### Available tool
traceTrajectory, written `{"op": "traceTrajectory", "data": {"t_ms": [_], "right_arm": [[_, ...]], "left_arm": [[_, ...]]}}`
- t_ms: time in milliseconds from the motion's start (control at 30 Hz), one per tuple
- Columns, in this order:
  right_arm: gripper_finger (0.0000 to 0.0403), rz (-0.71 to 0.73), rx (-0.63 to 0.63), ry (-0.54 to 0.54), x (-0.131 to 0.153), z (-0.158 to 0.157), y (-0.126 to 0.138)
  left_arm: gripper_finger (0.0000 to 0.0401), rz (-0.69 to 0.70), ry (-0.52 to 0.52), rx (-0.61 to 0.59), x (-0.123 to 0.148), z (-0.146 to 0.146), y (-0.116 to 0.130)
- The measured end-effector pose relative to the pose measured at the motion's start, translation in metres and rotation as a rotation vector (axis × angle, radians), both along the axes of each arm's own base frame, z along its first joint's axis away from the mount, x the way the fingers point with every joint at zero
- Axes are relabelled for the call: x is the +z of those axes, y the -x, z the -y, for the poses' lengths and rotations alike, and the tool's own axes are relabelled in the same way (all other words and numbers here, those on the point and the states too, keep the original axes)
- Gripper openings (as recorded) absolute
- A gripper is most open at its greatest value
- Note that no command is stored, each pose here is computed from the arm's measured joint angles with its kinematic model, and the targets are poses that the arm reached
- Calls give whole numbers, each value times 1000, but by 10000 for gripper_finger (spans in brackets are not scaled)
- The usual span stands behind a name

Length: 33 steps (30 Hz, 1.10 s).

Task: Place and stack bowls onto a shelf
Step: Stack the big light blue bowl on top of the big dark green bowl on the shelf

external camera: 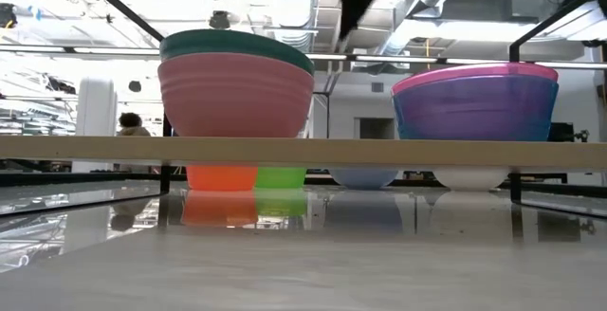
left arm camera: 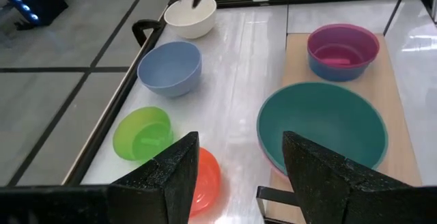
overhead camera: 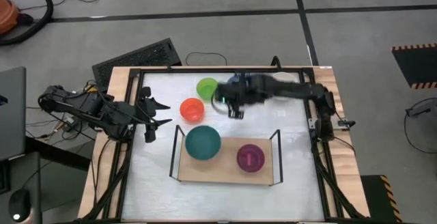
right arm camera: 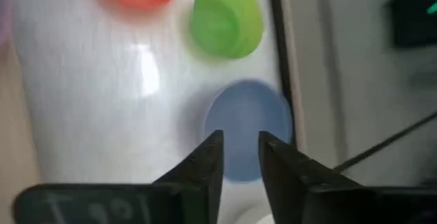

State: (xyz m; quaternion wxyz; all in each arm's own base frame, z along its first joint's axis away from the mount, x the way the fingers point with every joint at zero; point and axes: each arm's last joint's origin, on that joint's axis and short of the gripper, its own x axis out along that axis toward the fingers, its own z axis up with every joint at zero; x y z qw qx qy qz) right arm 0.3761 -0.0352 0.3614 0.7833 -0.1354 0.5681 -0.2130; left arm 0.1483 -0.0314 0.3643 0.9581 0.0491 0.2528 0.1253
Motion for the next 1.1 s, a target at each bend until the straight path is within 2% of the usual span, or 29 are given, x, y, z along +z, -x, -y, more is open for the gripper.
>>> {"op": "traceTrajectory", "data": {"t_ms": [167,300,400,533,700,800,933,1000,1100], "right_arm": [[170,-24,0,-176,-22,55,-10],[194,-90,8,-205,-59,83,-29],[202,-74,19,-269,-78,92,-41],[203,-101,4,-299,-105,102,-51],[203,-172,-93,-344,-134,117,-53],[203,-202,-146,-364,-139,123,-48],[203,-173,-145,-355,-138,124,-46],[203,-172,-149,-358,-144,127,-45],[203,-183,-185,-424,-163,131,-39]], "left_arm": [[197,-4,-7,-4,0,0,0],[197,-22,-12,-4,-2,0,1],[197,-41,-15,-2,-3,-1,2],[197,-69,-5,11,-6,-1,4],[197,-92,10,22,-8,-2,6],[197,-96,20,12,-9,-1,6],[197,-96,24,11,-9,-1,6],[197,-94,25,13,-8,-1,6],[197,-91,33,18,-8,-1,6]]}}
